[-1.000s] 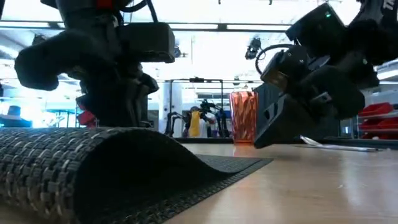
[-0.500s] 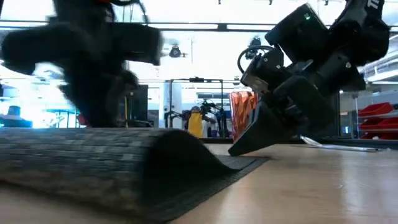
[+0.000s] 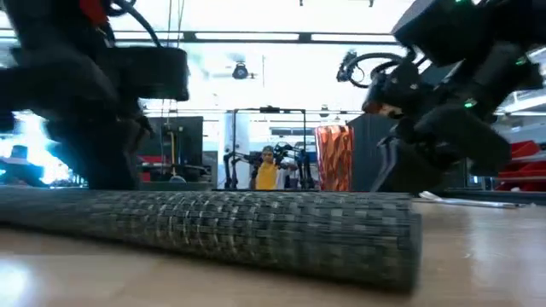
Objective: Set table place
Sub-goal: Prepare the black table placemat
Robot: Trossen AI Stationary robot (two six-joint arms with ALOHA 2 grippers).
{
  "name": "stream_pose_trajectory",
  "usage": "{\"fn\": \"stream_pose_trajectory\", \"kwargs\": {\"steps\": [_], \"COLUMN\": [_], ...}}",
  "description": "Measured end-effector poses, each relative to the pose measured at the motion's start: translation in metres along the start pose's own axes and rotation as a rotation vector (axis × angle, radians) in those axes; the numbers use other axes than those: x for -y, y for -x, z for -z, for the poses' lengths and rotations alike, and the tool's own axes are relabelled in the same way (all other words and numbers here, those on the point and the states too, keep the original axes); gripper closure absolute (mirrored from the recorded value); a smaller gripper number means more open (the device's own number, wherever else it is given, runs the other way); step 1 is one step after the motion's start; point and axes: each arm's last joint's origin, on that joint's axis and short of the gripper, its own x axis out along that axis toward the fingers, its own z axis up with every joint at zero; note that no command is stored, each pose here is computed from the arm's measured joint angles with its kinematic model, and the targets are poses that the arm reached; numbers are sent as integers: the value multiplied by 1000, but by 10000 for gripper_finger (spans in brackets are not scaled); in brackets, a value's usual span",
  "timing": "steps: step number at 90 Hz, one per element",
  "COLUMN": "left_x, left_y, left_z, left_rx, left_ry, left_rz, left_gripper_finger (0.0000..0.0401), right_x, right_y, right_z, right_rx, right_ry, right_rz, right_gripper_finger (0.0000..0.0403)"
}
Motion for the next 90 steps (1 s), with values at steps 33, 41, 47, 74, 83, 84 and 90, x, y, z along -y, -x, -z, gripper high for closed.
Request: {"fn": "stream_pose_trajectory", "kwargs": {"steps": [33,41,47,74,83,84,90], "left_x": [-50,-56,-58,-42,-34,-34,-29], "left_y": [-21,-23,-22,13,20,20,21], "left_z": [-34,-41,-46,-87,-97,-98,-103], "left_rx": [50,53,64,93,179,189,254], "left_ry": [-271,-281,-280,-276,-254,-250,-227], "left_rz": [-139,-158,-157,-135,-105,-102,-67], "left_gripper_finger": [401,401,401,401,401,401,401], "right_x": [-37,-40,-40,-2,8,9,11], "right_y": [16,20,22,53,48,47,38], "right_z": [11,6,4,-22,-22,-22,-19], "right_rx": [67,106,120,146,125,125,123], "right_ry": [-24,40,91,65,47,44,33], "right_rz": [-90,-134,-138,-20,21,23,29], "right_gripper_finger": [403,403,403,403,403,403,403]}}
